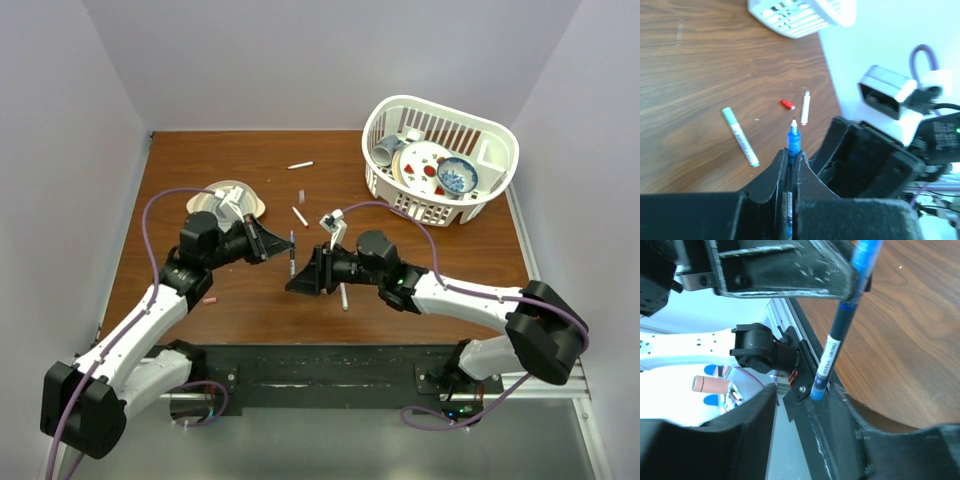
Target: Insert the pens into the pen caps
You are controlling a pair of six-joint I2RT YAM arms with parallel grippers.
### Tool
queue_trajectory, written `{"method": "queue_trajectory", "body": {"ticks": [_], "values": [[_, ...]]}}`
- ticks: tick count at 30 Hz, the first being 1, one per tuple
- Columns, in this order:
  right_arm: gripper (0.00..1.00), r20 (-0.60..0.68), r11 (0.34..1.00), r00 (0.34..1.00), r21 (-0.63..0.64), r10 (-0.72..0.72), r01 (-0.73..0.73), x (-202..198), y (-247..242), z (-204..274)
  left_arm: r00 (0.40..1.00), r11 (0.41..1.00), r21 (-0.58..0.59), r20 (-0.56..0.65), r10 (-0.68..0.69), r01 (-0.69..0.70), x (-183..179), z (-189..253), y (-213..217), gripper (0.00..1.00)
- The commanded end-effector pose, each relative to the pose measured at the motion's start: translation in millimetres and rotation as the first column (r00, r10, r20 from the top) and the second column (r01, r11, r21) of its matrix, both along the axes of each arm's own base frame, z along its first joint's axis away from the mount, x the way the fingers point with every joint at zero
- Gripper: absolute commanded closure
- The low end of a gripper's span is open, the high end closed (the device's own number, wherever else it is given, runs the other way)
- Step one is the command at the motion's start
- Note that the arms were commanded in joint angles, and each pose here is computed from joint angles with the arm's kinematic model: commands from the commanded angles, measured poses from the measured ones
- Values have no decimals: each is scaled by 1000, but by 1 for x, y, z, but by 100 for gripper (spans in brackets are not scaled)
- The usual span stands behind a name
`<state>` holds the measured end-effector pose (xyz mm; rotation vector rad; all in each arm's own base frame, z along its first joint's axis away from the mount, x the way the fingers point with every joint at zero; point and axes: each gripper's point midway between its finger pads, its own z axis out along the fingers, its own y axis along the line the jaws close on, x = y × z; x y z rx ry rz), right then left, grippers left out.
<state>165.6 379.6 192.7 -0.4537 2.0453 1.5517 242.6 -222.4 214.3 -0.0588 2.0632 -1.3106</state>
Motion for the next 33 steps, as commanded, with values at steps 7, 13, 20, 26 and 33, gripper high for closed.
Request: {"method": "queue_trajectory", "body": {"ticks": [7,13,20,26,33], "values": [[91,22,990,996,116,-82,79,11,3,18,996,988,-139,66,-63,72,-19,31,-9,100],[100,29,973,974,56,-225,224,20,-25,5,990,996,-58,123,-67,74,-16,41,-5,13],[100,139,916,911,-45,-389,398,25,-81,18,978,950,271,177,107,-153,43,42,28,13],[100,222,904,889,-66,-400,423,18,-107,37,974,845,486,132,182,-224,118,-3,35,30],[100,278,909,879,-45,-387,414,13,-115,53,985,775,609,76,157,-170,187,-51,18,46]]}}
